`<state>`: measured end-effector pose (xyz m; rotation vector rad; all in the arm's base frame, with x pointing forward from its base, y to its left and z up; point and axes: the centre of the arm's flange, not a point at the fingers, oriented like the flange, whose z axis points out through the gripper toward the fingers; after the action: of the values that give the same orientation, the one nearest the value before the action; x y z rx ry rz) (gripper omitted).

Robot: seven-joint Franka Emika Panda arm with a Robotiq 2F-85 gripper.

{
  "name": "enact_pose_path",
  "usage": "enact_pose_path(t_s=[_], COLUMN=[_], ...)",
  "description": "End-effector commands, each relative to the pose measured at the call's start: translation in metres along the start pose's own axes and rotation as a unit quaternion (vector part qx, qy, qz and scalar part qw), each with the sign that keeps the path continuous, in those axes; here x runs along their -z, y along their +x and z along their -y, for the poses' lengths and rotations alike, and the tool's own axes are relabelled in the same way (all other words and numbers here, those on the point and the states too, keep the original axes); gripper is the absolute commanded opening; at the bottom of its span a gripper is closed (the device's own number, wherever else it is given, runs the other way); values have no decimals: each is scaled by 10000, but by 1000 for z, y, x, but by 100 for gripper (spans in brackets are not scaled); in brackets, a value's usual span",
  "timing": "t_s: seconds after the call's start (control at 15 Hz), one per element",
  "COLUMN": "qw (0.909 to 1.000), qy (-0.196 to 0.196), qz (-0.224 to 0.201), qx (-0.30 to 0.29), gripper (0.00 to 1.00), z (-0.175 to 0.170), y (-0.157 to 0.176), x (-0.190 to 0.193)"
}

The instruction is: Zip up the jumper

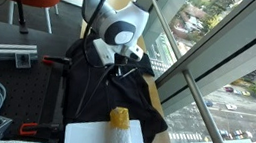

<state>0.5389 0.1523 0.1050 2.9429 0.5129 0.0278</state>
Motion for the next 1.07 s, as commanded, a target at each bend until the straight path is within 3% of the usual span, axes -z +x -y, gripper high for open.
enact_pose_path(t_s=[0.0, 1.0], qw=[9998, 9943], qy=[73, 388], qz=[-96, -309], qx=[161, 945], gripper=[2, 2], z=[33, 158], y=[21, 63], x=[13, 39])
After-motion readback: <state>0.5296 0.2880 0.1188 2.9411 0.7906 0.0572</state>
